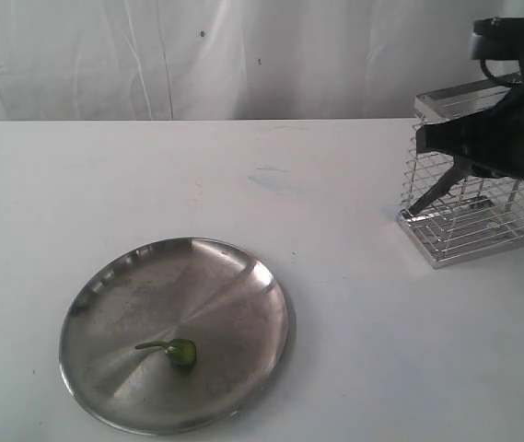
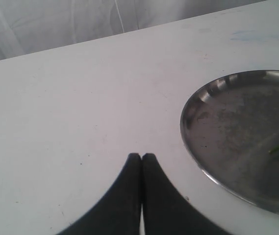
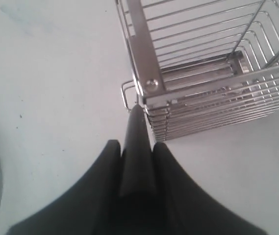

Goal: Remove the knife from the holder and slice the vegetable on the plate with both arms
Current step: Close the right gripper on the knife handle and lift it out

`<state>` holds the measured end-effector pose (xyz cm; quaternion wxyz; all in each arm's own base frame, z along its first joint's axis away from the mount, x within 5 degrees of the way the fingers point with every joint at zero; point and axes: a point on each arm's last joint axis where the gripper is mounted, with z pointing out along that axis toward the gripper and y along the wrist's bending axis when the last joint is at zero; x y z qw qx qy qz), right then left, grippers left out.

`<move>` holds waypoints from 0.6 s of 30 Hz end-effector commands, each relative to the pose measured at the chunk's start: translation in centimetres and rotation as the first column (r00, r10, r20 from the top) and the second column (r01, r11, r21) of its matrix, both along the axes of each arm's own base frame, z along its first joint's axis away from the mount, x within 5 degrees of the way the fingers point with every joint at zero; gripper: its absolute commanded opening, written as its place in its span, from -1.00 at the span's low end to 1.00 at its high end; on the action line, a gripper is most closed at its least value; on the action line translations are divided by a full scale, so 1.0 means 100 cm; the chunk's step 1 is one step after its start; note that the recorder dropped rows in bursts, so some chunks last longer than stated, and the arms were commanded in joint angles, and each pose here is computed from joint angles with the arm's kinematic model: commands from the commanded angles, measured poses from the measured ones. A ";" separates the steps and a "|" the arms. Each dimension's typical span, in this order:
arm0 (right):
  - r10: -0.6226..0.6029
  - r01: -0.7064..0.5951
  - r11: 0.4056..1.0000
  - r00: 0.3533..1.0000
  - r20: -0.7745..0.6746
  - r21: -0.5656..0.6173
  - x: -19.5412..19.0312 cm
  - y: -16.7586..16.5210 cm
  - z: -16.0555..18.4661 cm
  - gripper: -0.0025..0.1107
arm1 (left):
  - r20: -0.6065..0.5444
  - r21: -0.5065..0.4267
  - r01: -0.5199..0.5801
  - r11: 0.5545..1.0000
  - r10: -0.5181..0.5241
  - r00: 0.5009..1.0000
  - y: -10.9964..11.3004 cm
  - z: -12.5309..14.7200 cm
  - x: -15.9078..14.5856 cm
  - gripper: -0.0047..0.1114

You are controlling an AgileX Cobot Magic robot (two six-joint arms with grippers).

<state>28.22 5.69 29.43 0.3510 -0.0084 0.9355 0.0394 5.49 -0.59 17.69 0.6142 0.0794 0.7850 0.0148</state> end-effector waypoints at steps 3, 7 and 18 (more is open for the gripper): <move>0.061 -0.068 0.993 0.996 -0.067 -0.096 -0.022 -0.007 0.012 -0.96 | 0.007 -0.010 0.003 1.000 -0.003 1.000 0.000 0.000 0.000 -0.92; 0.077 -0.079 0.992 0.997 -0.024 -0.097 -0.032 -0.009 0.025 -0.96 | 0.007 -0.010 0.003 1.000 -0.003 1.000 0.000 0.000 0.000 -0.92; 0.124 -0.127 0.992 0.970 0.207 0.002 -0.105 -0.017 0.088 -0.96 | 0.007 -0.010 0.003 1.000 -0.003 1.000 0.000 0.000 0.000 -0.92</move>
